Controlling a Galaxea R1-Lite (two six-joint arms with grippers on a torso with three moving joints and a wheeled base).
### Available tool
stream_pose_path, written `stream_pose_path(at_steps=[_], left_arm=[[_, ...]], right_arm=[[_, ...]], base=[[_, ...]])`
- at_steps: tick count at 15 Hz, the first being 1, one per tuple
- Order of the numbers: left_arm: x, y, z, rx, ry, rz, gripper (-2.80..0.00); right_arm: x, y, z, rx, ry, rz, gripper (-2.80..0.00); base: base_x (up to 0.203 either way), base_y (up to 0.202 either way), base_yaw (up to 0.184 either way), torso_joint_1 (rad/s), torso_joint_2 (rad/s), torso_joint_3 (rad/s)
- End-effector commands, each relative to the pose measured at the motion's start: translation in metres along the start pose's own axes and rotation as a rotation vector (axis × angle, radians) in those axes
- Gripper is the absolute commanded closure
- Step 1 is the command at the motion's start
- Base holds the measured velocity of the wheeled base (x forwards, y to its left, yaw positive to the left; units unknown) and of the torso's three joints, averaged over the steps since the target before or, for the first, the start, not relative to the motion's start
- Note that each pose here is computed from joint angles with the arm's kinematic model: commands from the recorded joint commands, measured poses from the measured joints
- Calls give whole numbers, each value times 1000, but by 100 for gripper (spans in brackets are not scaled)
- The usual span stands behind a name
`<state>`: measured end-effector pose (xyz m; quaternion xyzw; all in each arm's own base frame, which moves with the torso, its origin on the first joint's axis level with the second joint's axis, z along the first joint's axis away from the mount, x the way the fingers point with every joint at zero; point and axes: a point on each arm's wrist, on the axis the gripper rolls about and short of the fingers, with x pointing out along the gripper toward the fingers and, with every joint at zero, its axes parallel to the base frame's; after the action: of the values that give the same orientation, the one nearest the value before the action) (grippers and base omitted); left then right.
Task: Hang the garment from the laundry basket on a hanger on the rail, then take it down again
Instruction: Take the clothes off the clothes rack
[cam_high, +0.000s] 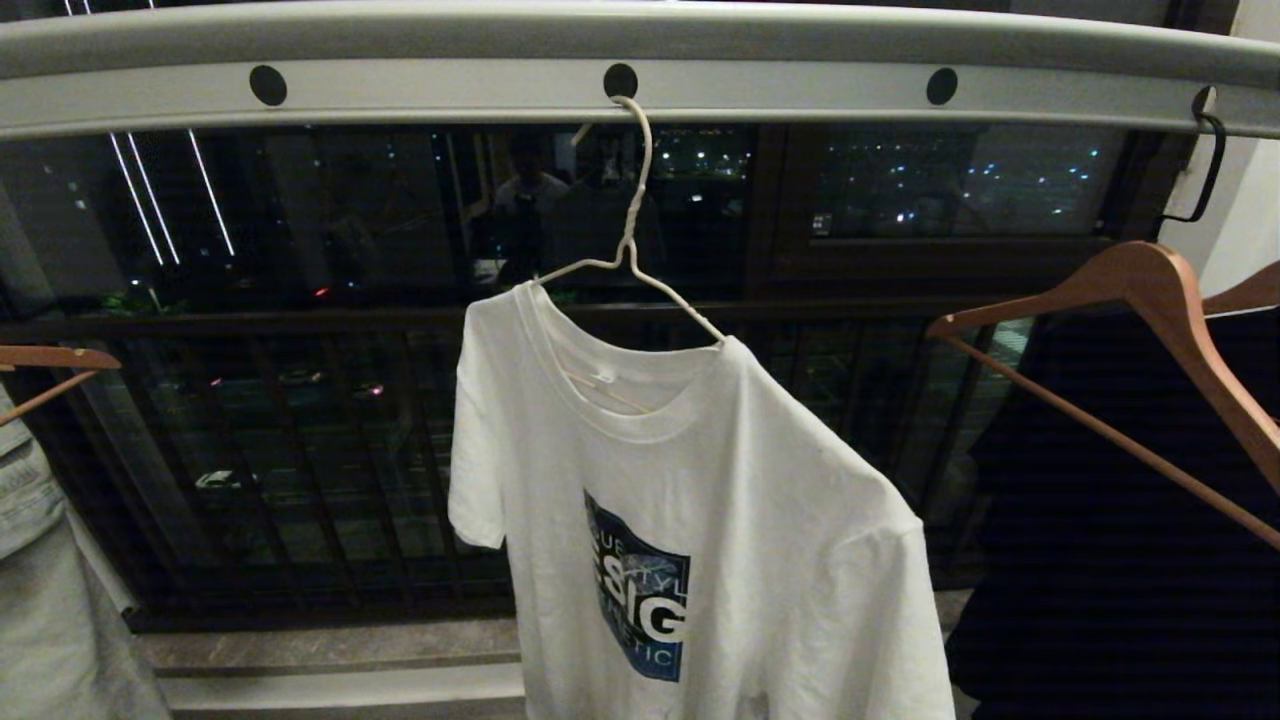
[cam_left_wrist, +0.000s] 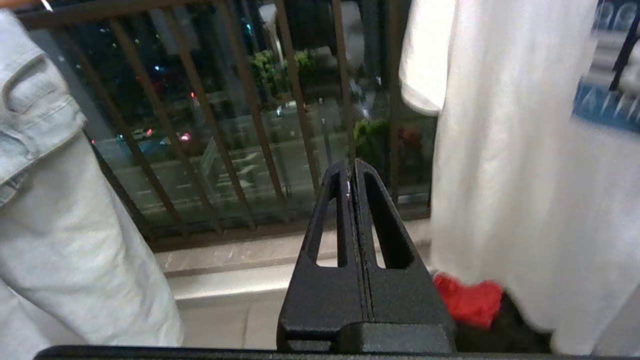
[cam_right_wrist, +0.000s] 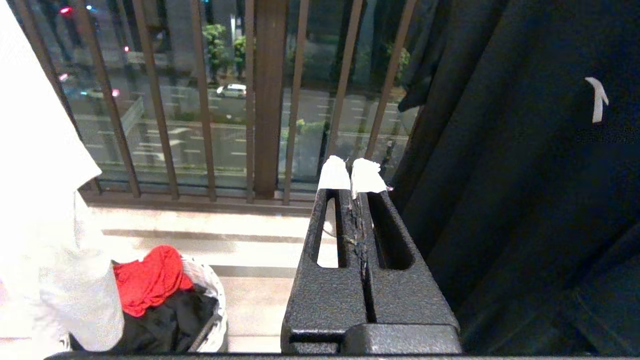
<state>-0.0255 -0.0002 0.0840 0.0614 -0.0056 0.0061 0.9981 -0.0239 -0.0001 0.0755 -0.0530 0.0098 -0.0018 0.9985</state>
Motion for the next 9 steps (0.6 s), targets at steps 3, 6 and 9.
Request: stream_pose_path(at_steps=[3,6,9], left_arm=[[2,-1,-7,23,19,-11,0],[2,-1,-7,10,18,-11,0],[2,-1,-7,-51,19,-7,0]], right_arm=[[0,0,-1,16,4,2,0],[0,0,-1,31,4,0,0],[0,0,-1,31,4,0,0]], base=[[0,0,0,0,0,0],[0,0,0,0,0,0],[0,0,0,0,0,0]])
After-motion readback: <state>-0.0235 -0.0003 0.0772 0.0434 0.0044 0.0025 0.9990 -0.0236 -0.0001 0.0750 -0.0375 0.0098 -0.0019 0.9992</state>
